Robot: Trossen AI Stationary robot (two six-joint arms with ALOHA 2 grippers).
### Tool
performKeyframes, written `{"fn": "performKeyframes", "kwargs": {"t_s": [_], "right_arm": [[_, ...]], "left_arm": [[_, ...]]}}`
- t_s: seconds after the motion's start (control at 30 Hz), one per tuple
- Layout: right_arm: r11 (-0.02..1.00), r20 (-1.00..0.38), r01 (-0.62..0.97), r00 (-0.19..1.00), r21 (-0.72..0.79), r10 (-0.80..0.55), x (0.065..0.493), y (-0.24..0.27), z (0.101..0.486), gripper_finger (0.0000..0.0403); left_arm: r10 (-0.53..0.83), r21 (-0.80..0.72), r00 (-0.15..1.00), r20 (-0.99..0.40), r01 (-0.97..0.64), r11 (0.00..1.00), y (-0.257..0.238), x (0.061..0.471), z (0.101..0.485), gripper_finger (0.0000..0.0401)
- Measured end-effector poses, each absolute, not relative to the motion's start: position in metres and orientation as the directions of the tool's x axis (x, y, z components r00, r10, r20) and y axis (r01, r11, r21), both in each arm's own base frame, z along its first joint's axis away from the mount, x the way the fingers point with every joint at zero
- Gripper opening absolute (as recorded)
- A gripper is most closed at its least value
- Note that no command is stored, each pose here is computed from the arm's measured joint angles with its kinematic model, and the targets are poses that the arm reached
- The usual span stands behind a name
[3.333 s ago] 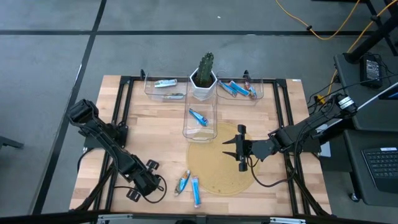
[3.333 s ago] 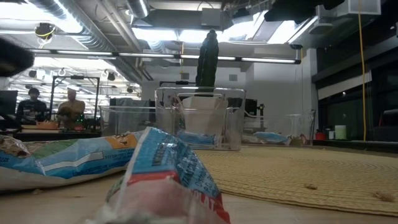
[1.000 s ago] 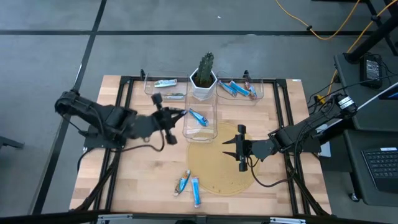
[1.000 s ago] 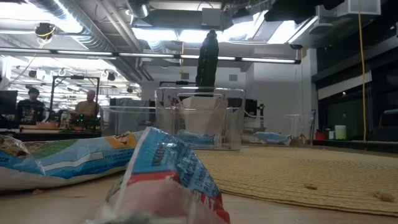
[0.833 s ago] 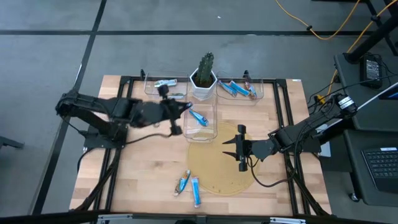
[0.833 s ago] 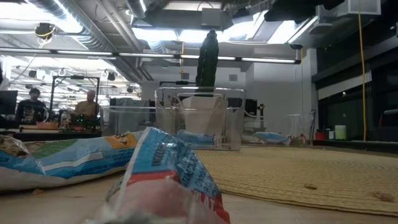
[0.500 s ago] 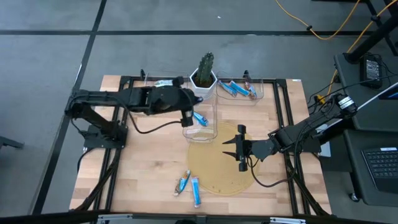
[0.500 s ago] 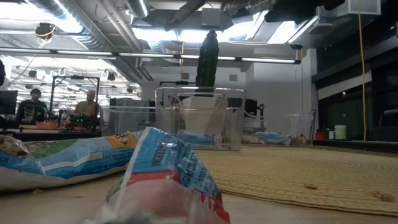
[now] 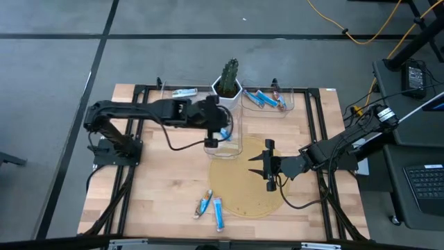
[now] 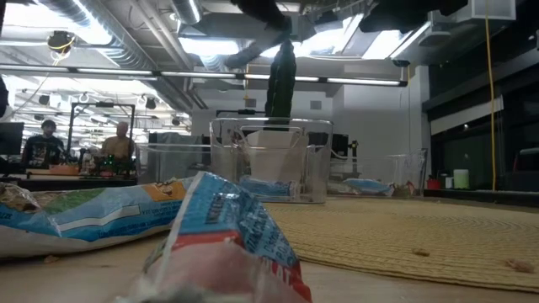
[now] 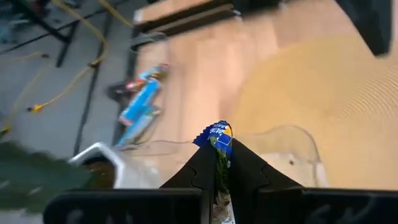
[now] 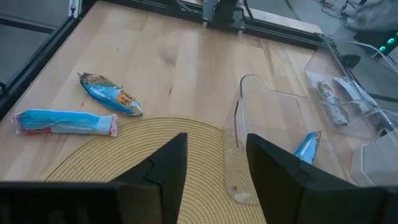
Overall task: Pick and place Granola Bars by type
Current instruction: Put the blue green granola bar into the middle transparent bin
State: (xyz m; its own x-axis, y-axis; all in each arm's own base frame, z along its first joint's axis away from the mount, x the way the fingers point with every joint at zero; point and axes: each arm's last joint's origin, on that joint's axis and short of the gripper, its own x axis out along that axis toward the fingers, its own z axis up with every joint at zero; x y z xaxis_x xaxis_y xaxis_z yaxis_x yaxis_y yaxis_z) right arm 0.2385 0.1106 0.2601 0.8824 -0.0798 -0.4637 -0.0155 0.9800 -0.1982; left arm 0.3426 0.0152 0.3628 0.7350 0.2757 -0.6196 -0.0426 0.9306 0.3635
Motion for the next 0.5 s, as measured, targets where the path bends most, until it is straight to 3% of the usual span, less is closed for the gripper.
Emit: {"fn": "performKeyframes", "kwargs": {"t_s": [0.5], "right_arm": [[0.98,-0.466,-0.015,0.881,-0.198,-0.08,0.238,0.11,0.26,0.0168]], "left_arm": [[-0.026,0.266,0.615,-0.788,0.379,0.886,-0.001,0.365,0.314,0.0015]]}}
